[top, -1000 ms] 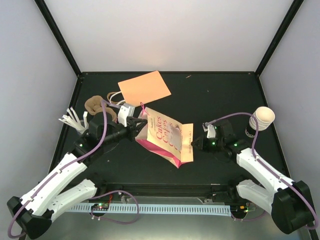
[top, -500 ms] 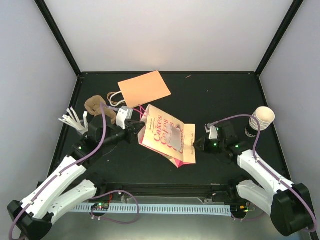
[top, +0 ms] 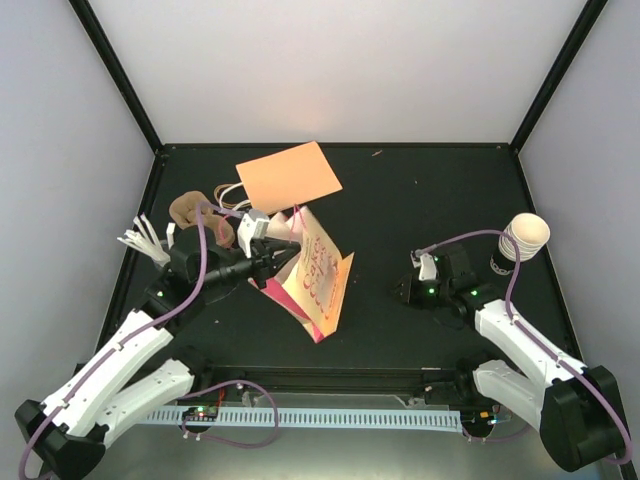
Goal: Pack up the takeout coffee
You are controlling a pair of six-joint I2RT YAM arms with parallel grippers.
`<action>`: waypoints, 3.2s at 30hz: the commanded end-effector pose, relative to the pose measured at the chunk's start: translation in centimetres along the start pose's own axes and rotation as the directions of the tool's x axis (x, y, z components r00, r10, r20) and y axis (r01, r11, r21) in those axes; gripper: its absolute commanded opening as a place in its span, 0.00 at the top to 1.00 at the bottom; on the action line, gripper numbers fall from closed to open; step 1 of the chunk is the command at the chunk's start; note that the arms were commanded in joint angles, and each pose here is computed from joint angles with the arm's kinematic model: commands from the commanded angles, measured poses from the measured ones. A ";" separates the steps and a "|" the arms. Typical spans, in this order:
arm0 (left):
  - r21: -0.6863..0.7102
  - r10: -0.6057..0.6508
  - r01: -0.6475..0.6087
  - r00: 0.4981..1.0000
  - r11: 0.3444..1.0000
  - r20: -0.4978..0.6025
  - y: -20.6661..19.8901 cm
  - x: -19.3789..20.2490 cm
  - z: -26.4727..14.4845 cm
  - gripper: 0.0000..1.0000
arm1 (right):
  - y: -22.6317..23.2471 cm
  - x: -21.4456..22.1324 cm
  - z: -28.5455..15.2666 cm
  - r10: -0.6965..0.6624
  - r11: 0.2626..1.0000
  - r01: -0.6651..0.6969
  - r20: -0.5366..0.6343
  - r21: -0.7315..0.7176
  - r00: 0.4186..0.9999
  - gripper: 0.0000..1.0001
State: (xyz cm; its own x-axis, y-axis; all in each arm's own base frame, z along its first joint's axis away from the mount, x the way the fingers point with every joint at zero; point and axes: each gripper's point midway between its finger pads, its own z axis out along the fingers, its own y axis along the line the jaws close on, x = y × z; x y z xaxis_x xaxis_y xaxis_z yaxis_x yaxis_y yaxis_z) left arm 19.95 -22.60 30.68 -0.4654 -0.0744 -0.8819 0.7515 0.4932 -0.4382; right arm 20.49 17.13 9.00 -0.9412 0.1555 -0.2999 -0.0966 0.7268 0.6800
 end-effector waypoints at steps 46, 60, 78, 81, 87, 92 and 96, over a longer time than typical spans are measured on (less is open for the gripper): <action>0.195 0.419 -0.397 0.904 0.897 -0.087 -6.5 -2.9 0.3 0.99 | 18.4 -12.3 -10.0 -0.470 0.847 0.517 0.287 -0.118 0.835 0.81; 0.356 0.522 -0.457 0.846 0.815 -0.111 -9.5 0.4 0.8 0.98 | 23.6 -6.9 -8.5 -0.679 0.680 0.697 0.161 -0.228 0.716 0.99; 0.464 0.538 -0.446 0.839 0.765 -0.082 -11.9 2.6 -0.1 0.98 | 18.7 1.3 -4.3 -0.729 0.679 0.717 -0.252 -0.158 0.636 0.99; 0.489 0.536 -0.439 0.841 0.754 -0.072 -12.3 2.7 -0.1 0.98 | 18.2 2.9 -4.3 -0.734 0.671 0.720 -0.291 -0.174 0.614 0.99; 0.504 0.543 -0.449 0.839 0.738 -0.047 -12.7 2.6 0.2 0.98 | 18.7 4.7 -4.9 -0.747 0.662 0.709 -0.289 -0.244 0.598 0.99; 0.468 0.573 -0.511 0.819 0.721 0.012 -12.6 1.5 0.7 0.99 | 18.7 5.3 -4.4 -0.752 0.658 0.699 -0.295 -0.280 0.590 0.99; 0.440 0.625 -0.588 0.777 0.678 0.076 -12.9 0.2 0.5 0.98 | 20.0 4.9 -4.1 -0.758 0.652 0.692 -0.247 -0.312 0.603 0.99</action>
State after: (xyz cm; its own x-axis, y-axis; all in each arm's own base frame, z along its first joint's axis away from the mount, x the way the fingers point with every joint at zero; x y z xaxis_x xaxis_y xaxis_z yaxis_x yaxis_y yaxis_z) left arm 10.11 -29.08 33.45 -0.0040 0.2606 -0.9654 1.0000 0.0042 -0.0030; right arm 12.78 28.52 23.01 -0.5934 -0.6415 -0.4862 -0.8026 0.4258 0.4178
